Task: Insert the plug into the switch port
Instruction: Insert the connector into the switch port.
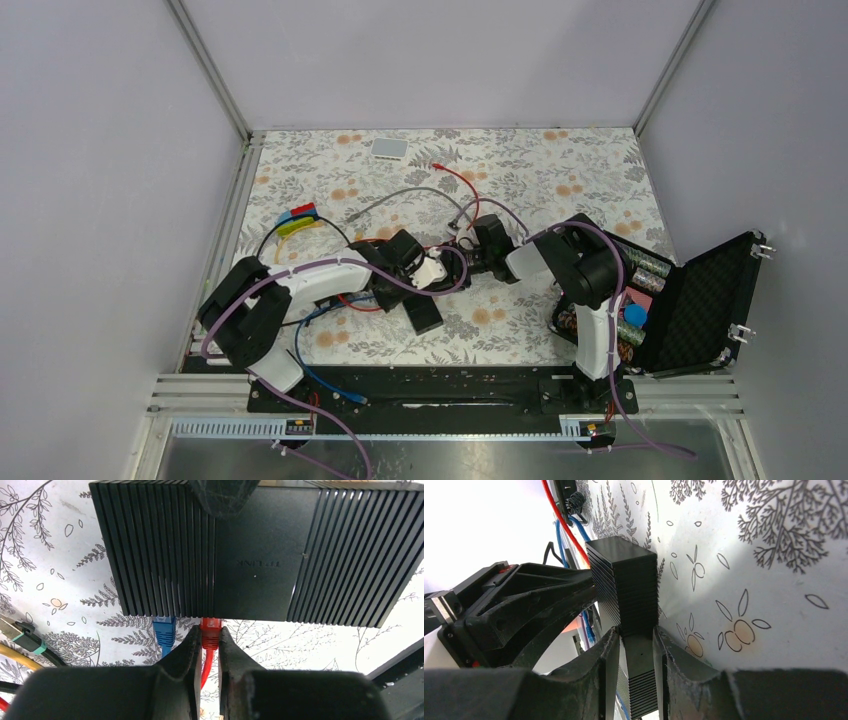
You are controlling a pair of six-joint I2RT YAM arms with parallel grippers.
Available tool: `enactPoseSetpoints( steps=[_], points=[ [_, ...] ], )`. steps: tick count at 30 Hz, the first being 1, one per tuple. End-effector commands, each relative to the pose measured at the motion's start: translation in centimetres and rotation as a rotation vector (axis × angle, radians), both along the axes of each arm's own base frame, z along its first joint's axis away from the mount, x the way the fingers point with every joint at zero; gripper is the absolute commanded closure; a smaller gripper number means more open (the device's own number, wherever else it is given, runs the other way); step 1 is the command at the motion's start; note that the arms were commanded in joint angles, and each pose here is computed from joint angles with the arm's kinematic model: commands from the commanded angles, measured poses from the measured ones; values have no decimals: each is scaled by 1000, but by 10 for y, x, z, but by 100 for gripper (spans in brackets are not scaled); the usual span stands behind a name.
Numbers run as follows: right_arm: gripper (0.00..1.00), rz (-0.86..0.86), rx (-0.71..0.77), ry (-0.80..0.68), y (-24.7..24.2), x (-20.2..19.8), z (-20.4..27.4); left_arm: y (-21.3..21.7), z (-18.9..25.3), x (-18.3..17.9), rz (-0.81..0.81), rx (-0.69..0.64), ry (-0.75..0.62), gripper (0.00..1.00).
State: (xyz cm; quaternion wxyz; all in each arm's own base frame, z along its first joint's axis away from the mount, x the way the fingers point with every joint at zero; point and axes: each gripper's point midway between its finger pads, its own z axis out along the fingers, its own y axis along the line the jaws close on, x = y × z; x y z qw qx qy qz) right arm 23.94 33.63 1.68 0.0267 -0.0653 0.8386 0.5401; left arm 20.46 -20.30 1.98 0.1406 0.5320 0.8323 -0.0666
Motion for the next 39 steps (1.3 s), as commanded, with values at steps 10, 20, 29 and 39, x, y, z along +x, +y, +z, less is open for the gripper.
enactPoseSetpoints(
  steps=[10, 20, 29, 39],
  points=[
    [66, 10, -98, 74, 4, -49, -40, -107, 63, 62, 65, -422, -245, 100],
    [66, 56, -112, 62, 9, -51, -43, -131, 79, 54, -152, -468, -293, 100],
    [65, 112, -105, 38, 16, -47, -36, -137, 100, 54, -259, -527, -371, 100],
    [66, 96, -67, 56, 25, -56, -32, -159, 106, 60, -114, -640, -308, 100]
  ],
)
